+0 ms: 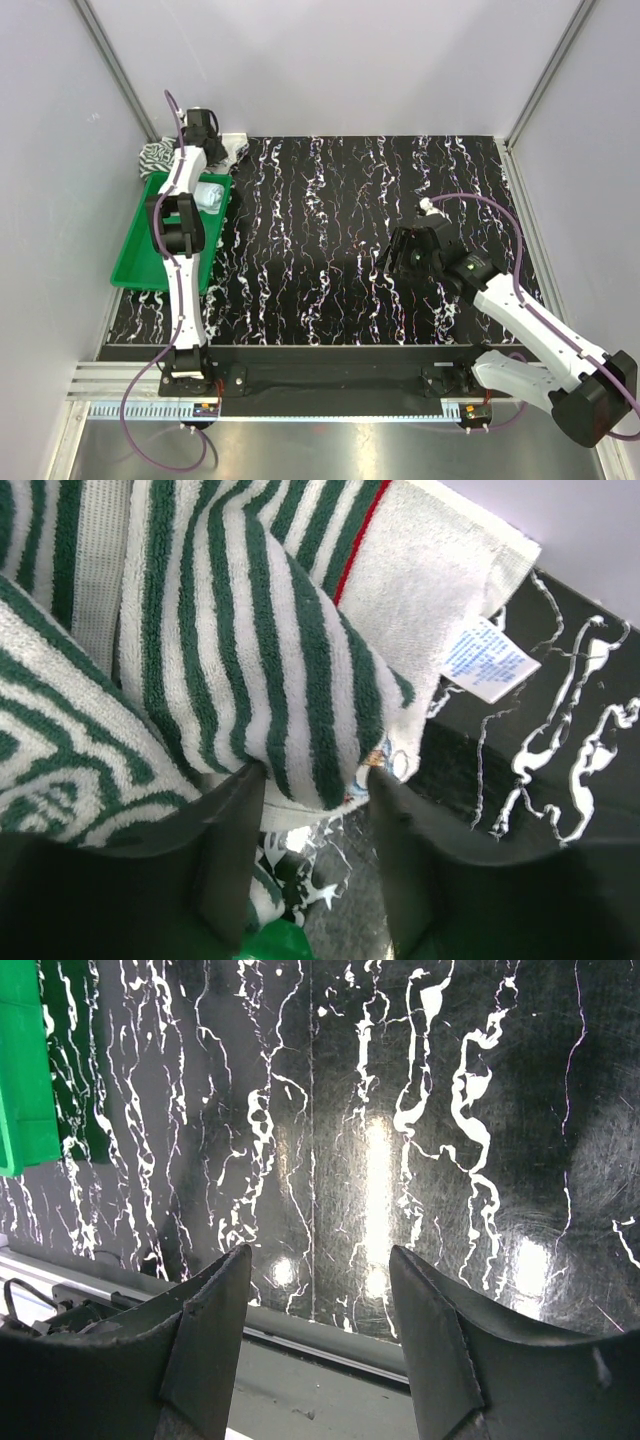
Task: Roll the towels
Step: Move the towel to the center of the board
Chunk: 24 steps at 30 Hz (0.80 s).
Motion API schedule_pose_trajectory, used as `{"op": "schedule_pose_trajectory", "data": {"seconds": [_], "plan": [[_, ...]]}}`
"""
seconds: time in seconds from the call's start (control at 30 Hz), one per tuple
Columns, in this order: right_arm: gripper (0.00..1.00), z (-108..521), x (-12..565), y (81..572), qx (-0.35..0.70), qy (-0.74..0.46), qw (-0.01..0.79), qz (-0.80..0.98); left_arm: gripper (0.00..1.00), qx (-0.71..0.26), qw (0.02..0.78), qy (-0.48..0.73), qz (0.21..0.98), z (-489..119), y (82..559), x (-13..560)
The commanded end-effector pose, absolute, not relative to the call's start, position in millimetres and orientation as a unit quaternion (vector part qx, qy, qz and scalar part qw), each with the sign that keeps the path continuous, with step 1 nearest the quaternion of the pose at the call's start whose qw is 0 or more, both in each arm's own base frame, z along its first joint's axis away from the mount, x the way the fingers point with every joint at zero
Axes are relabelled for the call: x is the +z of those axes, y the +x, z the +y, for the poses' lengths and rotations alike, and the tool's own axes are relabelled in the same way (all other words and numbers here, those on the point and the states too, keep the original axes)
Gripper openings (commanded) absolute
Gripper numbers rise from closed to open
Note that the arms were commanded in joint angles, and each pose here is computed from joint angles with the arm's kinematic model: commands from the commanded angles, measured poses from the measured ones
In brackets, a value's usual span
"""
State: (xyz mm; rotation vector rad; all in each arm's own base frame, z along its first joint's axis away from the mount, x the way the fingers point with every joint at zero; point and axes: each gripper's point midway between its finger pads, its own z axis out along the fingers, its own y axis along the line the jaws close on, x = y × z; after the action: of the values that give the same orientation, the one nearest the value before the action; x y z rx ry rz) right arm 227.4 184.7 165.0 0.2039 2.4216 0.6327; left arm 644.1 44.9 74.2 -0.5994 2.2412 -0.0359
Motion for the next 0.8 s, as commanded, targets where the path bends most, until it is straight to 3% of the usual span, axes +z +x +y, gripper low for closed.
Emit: {"op": "schedule_pose_trajectory", "data": {"seconds": [0.0, 0.03, 0.13, 0.37, 0.67, 0.77], "plan": [[0.65, 187.2, 162.4, 231.6, 0.243, 0.08, 0.313, 0.915, 0.34, -0.007, 0.435, -0.227, 0.871, 50.2, 661.2, 85.8], [0.65, 188.2, 160.6, 232.0, 0.244, 0.08, 0.311, 0.915, 0.29, -0.011, 0.441, -0.227, 0.868, 49.5, 664.2, 87.4], [0.65, 191.6, 154.9, 235.1, 0.243, 0.08, 0.305, 0.917, 0.01, -0.02, 0.447, -0.224, 0.866, 46.2, 668.8, 87.5], [0.64, 197.9, 151.6, 244.4, 0.239, 0.081, 0.298, 0.921, 0.0, -0.038, 0.465, -0.207, 0.86, 34.0, 674.2, 104.3], [0.64, 196.1, 164.3, 244.4, 0.24, 0.093, 0.303, 0.918, 0.0, -0.086, 0.583, -0.128, 0.798, -51.1, 661.6, 267.3], [0.63, 189.7, 173.7, 239.6, 0.239, 0.097, 0.312, 0.914, 0.0, -0.071, 0.606, -0.125, 0.782, -51.7, 651.5, 301.1]]}}
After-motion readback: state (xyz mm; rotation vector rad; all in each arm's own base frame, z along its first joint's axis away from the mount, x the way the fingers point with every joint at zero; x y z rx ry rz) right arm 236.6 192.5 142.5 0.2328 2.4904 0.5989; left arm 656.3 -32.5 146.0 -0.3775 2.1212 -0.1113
